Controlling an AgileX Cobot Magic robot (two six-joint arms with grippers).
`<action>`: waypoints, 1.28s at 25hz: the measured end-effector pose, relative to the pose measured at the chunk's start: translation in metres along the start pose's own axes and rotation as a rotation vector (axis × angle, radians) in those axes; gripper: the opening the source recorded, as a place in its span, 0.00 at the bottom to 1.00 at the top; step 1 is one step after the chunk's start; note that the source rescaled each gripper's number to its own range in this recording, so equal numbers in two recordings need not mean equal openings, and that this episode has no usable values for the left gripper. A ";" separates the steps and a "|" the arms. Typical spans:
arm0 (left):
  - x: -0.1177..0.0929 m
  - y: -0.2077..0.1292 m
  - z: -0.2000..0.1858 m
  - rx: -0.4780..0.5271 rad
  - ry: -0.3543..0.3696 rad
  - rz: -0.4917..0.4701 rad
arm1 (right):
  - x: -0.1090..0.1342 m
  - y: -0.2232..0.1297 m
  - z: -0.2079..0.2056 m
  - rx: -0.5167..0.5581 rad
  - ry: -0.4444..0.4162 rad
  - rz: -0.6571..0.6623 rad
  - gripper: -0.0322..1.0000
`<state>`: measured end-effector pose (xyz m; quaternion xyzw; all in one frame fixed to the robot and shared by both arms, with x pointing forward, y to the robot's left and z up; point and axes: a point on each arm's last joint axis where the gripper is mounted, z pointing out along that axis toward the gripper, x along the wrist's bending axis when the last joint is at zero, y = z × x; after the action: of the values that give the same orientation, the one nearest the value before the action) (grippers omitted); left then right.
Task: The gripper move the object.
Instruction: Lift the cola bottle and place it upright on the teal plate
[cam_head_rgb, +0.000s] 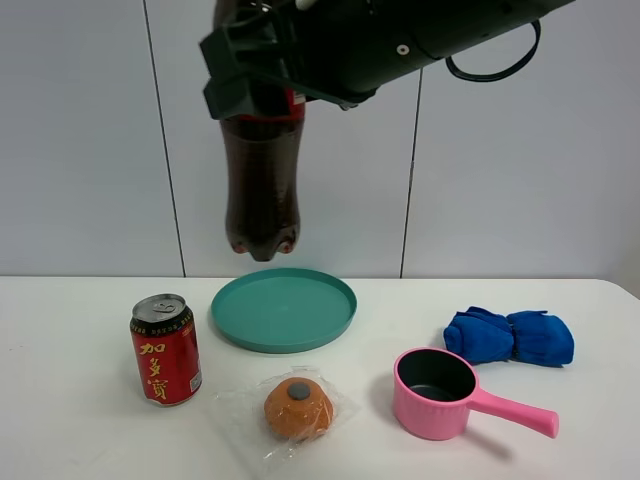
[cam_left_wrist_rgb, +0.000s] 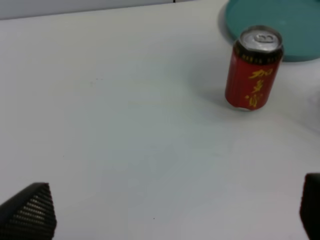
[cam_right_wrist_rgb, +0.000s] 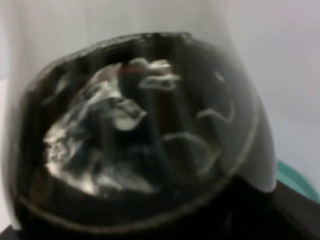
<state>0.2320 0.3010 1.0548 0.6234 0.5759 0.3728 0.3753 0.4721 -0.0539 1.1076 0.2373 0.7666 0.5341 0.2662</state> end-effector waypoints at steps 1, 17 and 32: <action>0.000 0.000 0.000 0.000 0.000 0.000 | -0.008 -0.002 0.000 0.008 -0.021 0.007 0.03; 0.000 0.000 0.000 0.000 0.000 0.000 | -0.079 -0.041 0.120 0.128 -0.158 0.062 0.03; 0.000 0.000 0.000 0.000 0.000 0.000 | -0.097 -0.106 0.194 0.278 -0.157 0.091 0.03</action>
<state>0.2320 0.3010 1.0548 0.6234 0.5759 0.3728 0.3753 0.6644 -0.0158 0.9661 0.3473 0.7983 0.4141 0.2656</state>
